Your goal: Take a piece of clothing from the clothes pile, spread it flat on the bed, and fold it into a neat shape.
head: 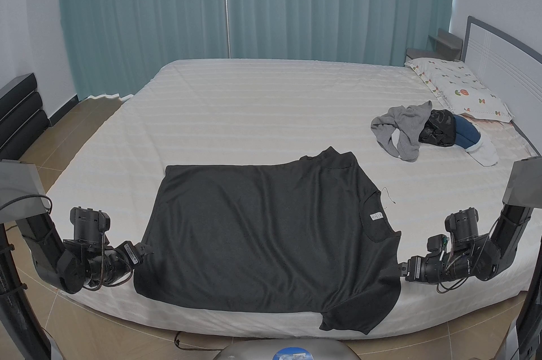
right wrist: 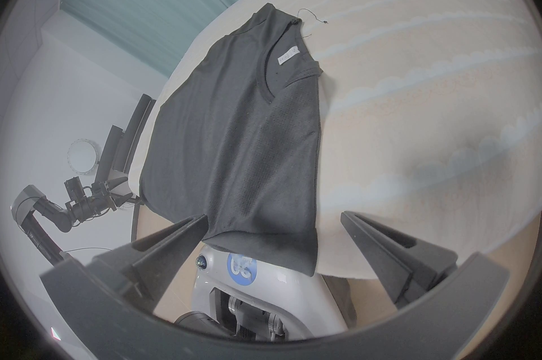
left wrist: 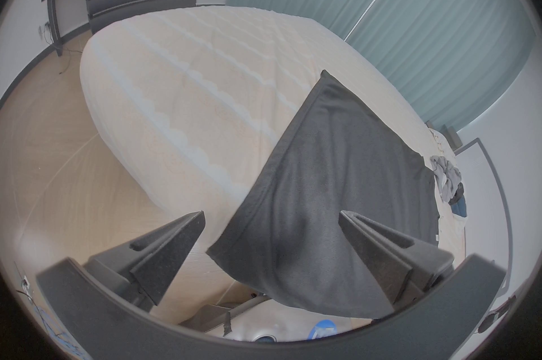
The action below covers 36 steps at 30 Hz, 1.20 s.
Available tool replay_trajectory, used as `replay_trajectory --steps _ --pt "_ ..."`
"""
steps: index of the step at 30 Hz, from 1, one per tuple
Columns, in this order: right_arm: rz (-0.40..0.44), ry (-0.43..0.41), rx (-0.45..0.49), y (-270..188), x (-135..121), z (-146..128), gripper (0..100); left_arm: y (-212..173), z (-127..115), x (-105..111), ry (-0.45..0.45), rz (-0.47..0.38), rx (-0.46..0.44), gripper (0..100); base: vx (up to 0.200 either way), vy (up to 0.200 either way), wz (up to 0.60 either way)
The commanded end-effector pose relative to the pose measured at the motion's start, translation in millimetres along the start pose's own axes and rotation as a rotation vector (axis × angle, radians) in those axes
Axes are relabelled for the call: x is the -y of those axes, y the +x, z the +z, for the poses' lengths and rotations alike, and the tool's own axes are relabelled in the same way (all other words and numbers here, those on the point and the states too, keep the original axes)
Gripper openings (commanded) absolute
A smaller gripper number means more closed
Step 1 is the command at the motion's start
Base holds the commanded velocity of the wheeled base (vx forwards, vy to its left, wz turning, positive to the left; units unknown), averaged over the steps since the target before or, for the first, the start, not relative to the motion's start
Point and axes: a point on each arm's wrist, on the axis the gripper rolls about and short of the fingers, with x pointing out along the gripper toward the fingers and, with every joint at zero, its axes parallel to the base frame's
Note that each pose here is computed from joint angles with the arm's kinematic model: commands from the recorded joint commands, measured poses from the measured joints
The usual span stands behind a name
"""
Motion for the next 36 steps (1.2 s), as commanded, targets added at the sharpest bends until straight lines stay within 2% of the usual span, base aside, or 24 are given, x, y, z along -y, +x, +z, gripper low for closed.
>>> replay_trajectory --steps 1,13,26,33,34,36 --pt "-0.008 0.01 -0.014 8.0 5.1 -0.2 0 4.4 0.6 -0.6 -0.011 0.0 -0.007 100 0.0 0.0 0.0" --pt "-0.046 0.06 -0.021 -1.9 18.0 -5.9 0 7.7 -1.8 -2.5 -0.015 0.011 -0.021 100 0.0 0.0 0.0" --pt "-0.063 0.016 -0.055 -19.8 18.6 -24.7 0 5.6 -2.4 -0.9 -0.009 0.005 -0.018 100 0.0 0.0 0.0" --pt "-0.064 0.009 -0.054 -18.4 19.1 -24.0 0 5.4 -3.0 1.1 -0.003 0.0 -0.017 100 0.0 0.0 0.0" --pt "-0.064 0.012 -0.052 -18.3 19.1 -23.8 100 5.4 -3.0 1.1 -0.003 0.0 -0.017 100 0.0 0.0 0.0" --pt "-0.054 0.011 -0.04 -20.0 17.8 -21.4 100 5.7 -3.3 1.0 -0.003 0.0 -0.02 100 0.0 0.0 0.0"
